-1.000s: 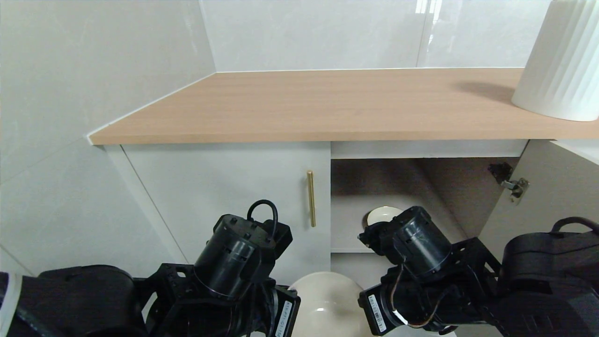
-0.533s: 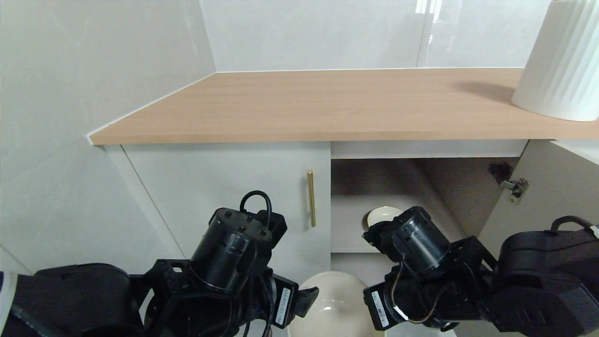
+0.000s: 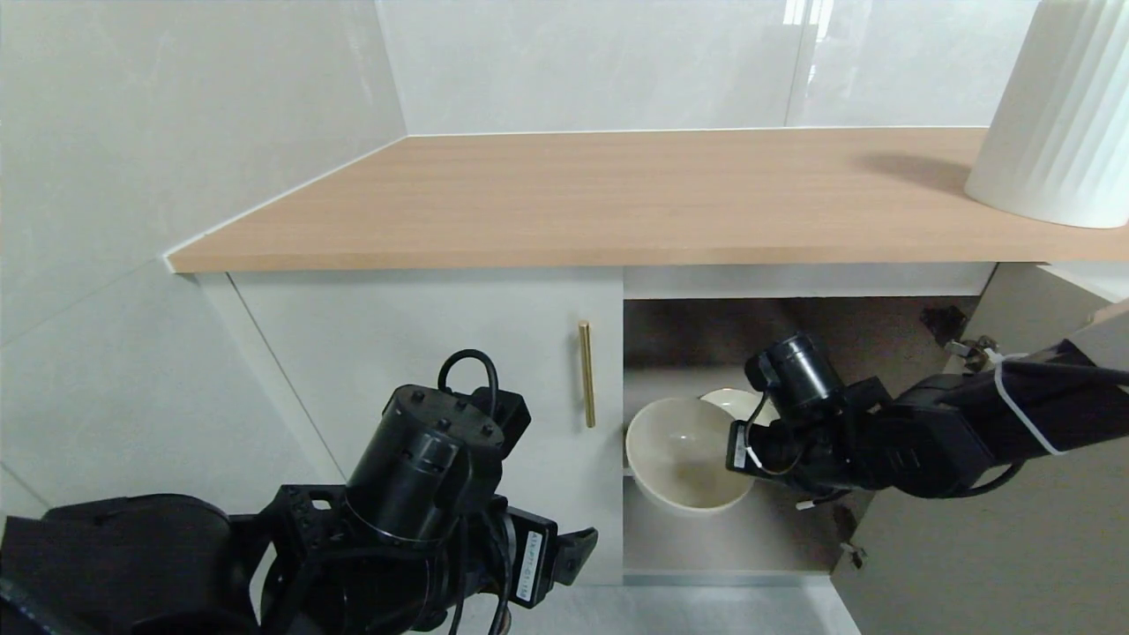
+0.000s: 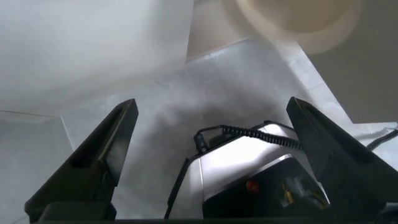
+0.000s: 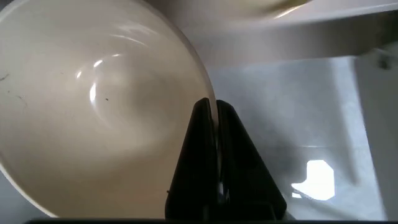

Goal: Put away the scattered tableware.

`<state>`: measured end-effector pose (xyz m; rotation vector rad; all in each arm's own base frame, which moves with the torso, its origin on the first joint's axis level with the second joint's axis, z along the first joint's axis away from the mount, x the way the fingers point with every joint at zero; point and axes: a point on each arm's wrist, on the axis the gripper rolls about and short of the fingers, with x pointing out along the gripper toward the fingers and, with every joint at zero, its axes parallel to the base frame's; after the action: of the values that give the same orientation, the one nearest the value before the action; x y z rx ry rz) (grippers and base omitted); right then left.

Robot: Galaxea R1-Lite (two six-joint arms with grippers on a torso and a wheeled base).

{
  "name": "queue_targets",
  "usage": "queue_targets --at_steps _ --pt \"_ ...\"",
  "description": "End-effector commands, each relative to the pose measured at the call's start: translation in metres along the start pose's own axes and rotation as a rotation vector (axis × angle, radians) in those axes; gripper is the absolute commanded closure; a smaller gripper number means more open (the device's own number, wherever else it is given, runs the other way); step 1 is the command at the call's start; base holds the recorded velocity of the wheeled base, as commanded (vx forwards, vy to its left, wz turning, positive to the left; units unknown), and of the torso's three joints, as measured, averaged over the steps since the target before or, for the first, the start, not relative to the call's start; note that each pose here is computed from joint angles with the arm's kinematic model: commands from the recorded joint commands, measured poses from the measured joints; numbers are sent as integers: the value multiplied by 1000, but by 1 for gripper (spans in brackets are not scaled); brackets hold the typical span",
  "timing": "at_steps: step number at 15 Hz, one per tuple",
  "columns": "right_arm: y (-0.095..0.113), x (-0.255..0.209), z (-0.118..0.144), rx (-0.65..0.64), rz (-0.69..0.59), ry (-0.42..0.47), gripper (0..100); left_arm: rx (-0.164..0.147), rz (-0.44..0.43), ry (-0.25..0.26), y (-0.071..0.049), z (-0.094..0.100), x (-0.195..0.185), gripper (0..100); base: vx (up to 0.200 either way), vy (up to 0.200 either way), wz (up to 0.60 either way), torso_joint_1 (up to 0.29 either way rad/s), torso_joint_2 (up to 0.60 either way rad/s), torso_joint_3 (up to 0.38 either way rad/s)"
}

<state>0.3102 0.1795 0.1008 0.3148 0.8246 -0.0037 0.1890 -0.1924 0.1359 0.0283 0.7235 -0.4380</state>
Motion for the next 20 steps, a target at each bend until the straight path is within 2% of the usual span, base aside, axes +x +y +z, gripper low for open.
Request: queue_targets --at_steps 1,6,9,13,20 --pt "-20 30 12 95 -70 -17 100 -3 -4 -10 0 1 -3 0 0 0 0 0 0 0" --pt "-44 50 36 198 -77 -114 100 -5 -7 -20 1 3 -6 0 0 0 0 0 0 0" --pt "-56 69 44 227 -113 -121 100 -5 -8 -21 0 3 -6 0 0 0 0 0 0 0" --pt "-62 78 52 249 -134 -146 100 -5 -8 -21 0 3 -6 0 0 0 0 0 0 0" --pt "-65 91 51 250 -190 -171 100 -7 -8 -21 0 3 -6 0 0 0 0 0 0 0"
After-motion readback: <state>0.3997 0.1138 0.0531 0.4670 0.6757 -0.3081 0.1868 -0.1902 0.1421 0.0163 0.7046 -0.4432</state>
